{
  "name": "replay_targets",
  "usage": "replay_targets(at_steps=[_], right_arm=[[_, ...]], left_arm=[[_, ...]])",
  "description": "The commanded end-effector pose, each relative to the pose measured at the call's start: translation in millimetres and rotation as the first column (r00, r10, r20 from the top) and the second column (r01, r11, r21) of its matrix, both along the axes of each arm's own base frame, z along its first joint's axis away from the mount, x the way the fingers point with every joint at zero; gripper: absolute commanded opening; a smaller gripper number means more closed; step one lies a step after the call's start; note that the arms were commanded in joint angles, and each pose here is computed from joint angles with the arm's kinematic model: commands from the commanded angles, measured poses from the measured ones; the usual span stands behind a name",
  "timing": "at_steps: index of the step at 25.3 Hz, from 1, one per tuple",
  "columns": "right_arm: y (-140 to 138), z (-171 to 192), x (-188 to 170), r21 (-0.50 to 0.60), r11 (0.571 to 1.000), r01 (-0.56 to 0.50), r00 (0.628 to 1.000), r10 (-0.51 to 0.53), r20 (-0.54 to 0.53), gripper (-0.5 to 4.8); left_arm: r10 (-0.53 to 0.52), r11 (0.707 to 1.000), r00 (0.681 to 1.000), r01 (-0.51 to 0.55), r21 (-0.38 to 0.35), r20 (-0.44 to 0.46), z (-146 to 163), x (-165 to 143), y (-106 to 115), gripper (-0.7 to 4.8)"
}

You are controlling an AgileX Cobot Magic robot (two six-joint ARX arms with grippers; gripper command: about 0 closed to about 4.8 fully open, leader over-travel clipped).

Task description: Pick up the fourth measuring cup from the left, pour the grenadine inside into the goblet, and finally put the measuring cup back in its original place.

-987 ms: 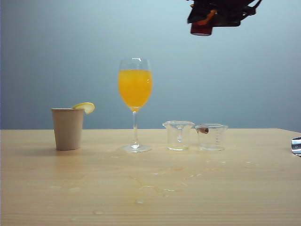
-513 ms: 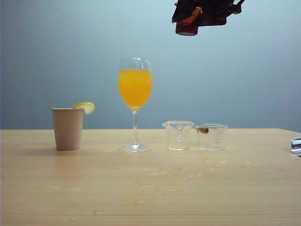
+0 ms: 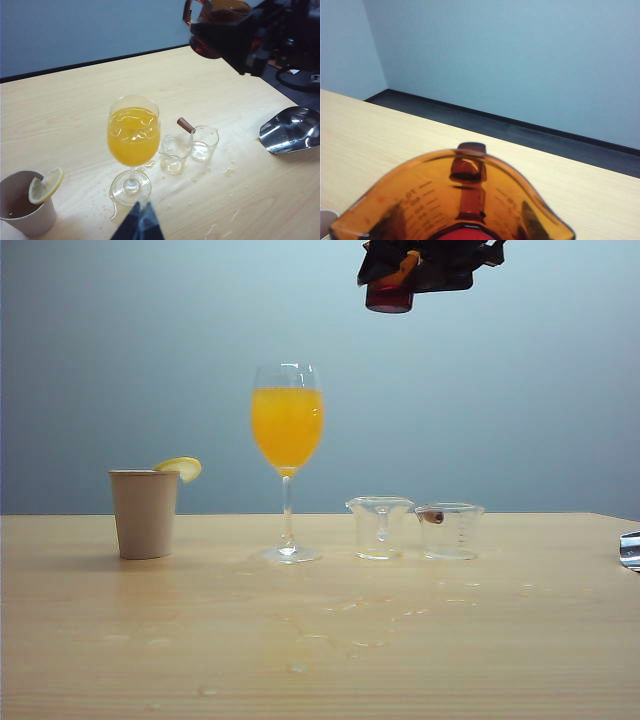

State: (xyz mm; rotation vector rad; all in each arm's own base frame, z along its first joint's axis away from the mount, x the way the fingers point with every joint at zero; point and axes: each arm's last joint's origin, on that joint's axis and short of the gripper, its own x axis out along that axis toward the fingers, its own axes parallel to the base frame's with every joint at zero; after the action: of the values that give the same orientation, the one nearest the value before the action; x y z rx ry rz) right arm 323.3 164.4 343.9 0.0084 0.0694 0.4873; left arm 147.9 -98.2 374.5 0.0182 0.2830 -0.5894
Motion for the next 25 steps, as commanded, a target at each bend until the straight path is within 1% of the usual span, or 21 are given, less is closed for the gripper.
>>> replay_targets(at_steps=[1,3,5,7,10,12,20,25], right_arm=[[3,7,2,-0.016,1.0,0.019,0.999,-0.019,0.035,1.7],[7,7,2,-0.031,0.999,0.018,0.999,-0.016,0.039,1.7],[12,7,3,-0.069,0.997,0.022,0.999,-0.019,0.045,1.7],[25,6,4,-0.119,0.993,0.009,0.998,-0.002,0.056,1.71],[40,2,9,-0.127,0.992,-0.012,0.998,0.019,0.052,1.71],[42,0,10,-0.131,0.991,-0.016,0.999,0.022,0.046,1.81],[45,-2,9,-0.135,0.991,-0.007,0.999,0.013,0.044,1.74],[47,-6,11,-0.142,0.99,-0.021,0.999,0.026,0.032,1.74]], left_arm=[[-0.004,1.0,1.0,0.004,-0.012,0.016,3,0,0,-0.06],[-0.004,1.0,1.0,0.004,-0.012,0.016,3,0,0,-0.06],[-0.004,1.0,1.0,0.004,-0.012,0.016,3,0,0,-0.06],[-0.004,1.0,1.0,0.004,-0.012,0.016,3,0,0,-0.06],[-0.004,1.0,1.0,0.004,-0.012,0.016,3,0,0,-0.06],[-0.004,1.0,1.0,0.004,-0.012,0.016,3,0,0,-0.06],[-0.004,1.0,1.0,0.004,-0.012,0.016,3,-1,0,-0.06],[-0.004,1.0,1.0,0.004,-0.012,0.016,3,-1,0,-0.06]])
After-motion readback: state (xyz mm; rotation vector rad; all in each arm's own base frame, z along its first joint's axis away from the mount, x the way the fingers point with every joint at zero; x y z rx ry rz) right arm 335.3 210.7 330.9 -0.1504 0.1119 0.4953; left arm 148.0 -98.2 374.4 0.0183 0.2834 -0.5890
